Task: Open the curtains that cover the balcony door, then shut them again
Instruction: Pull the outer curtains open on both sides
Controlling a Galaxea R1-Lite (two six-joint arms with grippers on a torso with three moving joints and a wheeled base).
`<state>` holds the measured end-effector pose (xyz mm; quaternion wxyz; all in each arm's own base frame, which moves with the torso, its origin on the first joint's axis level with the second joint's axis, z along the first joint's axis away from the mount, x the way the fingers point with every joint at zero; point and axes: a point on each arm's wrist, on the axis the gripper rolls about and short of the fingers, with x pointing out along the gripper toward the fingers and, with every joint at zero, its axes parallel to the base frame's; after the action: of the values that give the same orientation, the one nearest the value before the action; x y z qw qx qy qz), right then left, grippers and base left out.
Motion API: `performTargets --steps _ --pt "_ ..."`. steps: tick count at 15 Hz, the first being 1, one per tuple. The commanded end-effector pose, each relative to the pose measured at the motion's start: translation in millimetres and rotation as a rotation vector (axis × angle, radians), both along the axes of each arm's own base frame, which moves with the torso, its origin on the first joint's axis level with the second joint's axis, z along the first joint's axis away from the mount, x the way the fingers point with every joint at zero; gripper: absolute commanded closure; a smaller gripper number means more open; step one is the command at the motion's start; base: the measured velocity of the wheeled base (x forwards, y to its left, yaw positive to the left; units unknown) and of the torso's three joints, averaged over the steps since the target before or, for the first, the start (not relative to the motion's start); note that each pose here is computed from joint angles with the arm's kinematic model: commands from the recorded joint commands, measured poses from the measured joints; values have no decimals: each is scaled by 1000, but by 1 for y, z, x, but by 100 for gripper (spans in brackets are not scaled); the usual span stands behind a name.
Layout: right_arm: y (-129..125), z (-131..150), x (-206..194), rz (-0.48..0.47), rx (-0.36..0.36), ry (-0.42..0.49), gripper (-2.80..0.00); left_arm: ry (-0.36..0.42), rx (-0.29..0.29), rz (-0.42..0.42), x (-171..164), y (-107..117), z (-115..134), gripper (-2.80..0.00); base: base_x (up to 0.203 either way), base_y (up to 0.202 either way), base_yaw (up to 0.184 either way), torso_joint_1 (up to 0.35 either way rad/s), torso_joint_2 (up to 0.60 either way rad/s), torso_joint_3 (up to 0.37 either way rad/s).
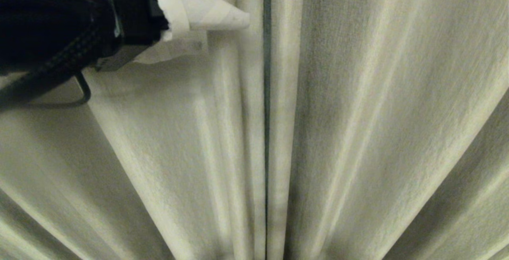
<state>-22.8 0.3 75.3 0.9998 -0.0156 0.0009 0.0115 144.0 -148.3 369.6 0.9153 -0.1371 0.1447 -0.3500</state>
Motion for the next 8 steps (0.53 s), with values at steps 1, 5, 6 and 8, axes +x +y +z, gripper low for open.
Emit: performTargets --steps 1,5,6,8 --pt "0 0 0 2 -1 -1 0 12 12 1 11 -13 -1 -280 0 0 0 0 0 0" --pt "0 0 0 2 -1 -1 0 7 34 89 30 -30 -2 -280 0 0 0 0 0 0" --pt "0 0 0 2 -1 -1 0 -4 49 121 34 -32 -3 -280 0 0 0 0 0 0" --pt "0 0 0 0 -1 -1 0 -53 100 177 43 -34 -1 -280 0 0 0 0 0 0"
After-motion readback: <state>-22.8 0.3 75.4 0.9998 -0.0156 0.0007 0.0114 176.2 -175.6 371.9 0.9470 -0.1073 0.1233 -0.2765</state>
